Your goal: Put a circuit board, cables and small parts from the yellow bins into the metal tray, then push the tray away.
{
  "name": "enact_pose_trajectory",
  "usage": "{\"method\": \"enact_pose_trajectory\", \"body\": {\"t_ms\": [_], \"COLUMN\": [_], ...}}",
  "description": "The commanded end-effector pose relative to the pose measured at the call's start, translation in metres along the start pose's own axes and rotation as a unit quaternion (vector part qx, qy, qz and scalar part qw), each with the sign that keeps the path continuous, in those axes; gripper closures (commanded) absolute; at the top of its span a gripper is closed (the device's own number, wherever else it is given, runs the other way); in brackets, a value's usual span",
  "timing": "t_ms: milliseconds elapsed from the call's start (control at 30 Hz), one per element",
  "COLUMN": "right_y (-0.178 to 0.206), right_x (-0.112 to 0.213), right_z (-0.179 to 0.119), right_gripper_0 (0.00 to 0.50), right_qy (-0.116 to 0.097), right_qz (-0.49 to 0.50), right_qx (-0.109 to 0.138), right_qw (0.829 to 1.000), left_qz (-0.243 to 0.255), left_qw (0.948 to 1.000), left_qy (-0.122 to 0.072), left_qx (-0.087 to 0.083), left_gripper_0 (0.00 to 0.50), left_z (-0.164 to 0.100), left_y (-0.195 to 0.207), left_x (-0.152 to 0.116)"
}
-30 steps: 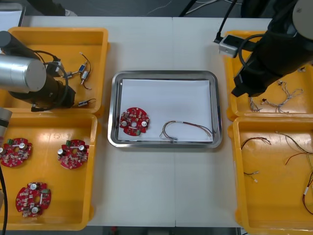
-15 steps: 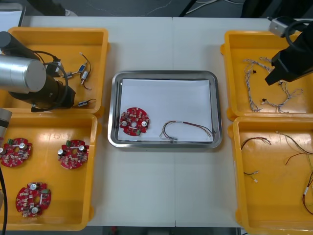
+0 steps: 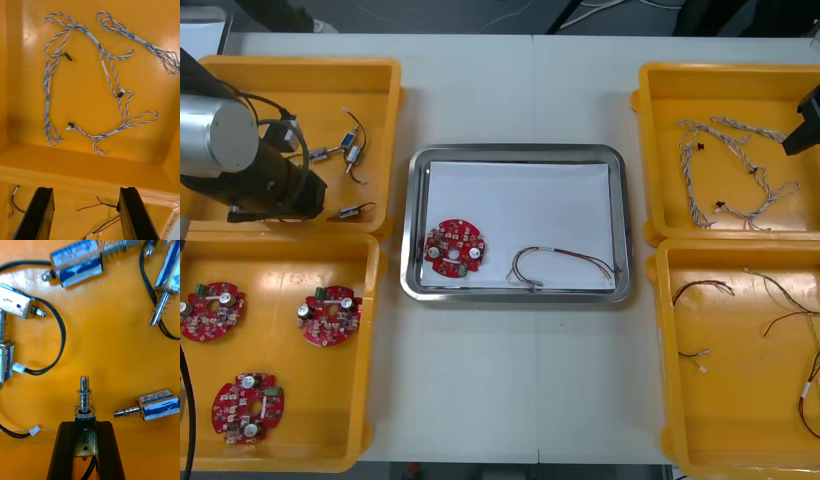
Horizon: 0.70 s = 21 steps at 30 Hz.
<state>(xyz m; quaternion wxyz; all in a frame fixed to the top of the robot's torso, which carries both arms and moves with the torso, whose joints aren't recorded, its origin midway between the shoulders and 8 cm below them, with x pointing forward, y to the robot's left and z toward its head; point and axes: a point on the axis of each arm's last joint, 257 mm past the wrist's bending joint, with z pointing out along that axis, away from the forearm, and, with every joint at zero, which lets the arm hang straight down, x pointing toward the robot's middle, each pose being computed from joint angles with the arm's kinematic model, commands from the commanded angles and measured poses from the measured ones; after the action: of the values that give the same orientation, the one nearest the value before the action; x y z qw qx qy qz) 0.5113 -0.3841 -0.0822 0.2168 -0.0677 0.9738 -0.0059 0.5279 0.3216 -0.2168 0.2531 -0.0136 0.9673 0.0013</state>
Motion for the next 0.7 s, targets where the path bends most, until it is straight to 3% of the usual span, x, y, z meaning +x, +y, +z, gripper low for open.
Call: {"method": "enact_pose_trajectory", "body": {"t_ms": [33, 200, 333, 467, 700], "right_y": [-0.04, -0.06, -0.066, -0.066, -0.059], "right_x": [-0.028, -0.034, -0.039, -0.043, -0.052], "right_z": [-0.027, -0.017, -0.011, -0.008, -0.002], "right_gripper_0": [0.0, 0.0, 0.0, 0.0, 0.0], "right_qy": [-0.049, -0.063, -0.072, -0.079, -0.092], "right_qz": [0.022, 0.034, 0.034, 0.021, -0.005], "right_qx": [0.028, 0.04, 0.041, 0.046, 0.046], "right_qw": [0.998, 0.997, 0.996, 0.996, 0.995], "left_qz": [0.037, 0.031, 0.026, 0.022, 0.028], "left_qw": [0.9979, 0.9969, 0.9967, 0.9976, 0.9985], "left_qy": [-0.053, -0.073, -0.076, -0.062, -0.042], "left_qx": [-0.007, 0.002, 0.009, 0.019, 0.019], "left_gripper_0": [0.5, 0.5, 0.5, 0.5, 0.5], "left_z": [-0.039, -0.055, -0.069, -0.092, -0.117], "left_y": [0.005, 0.0, -0.004, -0.009, -0.016], "left_x": [-0.048, -0.067, -0.076, -0.078, -0.067]}}
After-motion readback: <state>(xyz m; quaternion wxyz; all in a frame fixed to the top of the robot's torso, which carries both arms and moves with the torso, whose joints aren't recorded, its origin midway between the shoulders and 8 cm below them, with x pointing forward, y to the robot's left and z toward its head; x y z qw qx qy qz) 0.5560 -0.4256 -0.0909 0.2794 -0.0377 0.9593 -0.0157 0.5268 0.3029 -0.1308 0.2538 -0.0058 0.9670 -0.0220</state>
